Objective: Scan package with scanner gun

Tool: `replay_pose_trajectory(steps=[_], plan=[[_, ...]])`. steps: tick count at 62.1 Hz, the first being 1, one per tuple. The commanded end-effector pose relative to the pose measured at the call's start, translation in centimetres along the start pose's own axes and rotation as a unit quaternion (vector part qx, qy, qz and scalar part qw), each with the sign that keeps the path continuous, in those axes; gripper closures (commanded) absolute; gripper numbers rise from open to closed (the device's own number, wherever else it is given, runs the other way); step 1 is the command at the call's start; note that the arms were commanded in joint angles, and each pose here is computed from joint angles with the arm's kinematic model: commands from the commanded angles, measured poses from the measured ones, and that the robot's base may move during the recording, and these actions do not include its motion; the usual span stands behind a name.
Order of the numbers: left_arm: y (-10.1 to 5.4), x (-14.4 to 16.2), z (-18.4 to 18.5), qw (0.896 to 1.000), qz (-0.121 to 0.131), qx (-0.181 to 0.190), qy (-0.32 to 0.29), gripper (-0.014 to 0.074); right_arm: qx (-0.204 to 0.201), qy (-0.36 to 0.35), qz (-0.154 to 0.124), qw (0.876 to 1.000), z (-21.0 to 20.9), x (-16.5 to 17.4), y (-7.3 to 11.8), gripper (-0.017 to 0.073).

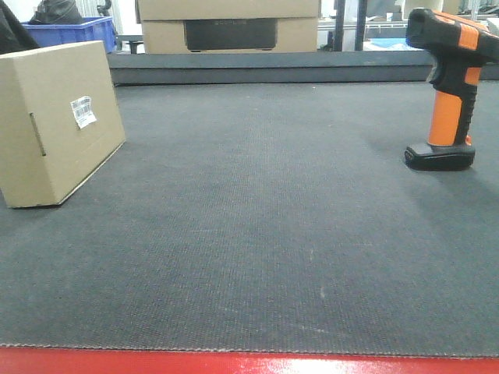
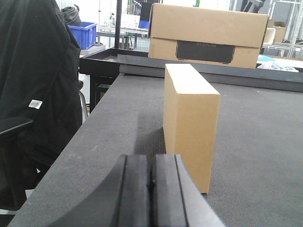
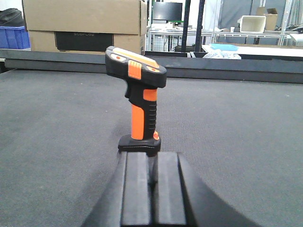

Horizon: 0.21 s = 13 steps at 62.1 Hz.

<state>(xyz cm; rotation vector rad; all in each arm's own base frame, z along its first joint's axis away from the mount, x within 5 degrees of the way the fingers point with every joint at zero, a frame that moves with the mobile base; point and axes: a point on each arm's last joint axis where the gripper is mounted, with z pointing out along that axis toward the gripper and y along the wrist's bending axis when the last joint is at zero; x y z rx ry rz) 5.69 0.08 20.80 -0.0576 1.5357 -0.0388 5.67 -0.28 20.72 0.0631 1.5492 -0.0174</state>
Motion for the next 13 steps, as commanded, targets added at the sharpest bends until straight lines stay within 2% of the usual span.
replay_pose_trajectory(steps=[1, 13], plan=[[0.0, -0.19, -0.05, 1.0, 0.0, -0.001, -0.008, 0.0704, 0.003, -0.012, -0.001, 1.0, -0.03, -0.21, -0.04, 0.0721], [0.0, -0.19, -0.05, 1.0, 0.0, -0.001, -0.008, 0.0704, 0.003, -0.012, -0.001, 1.0, -0.03, -0.21, -0.04, 0.0721]])
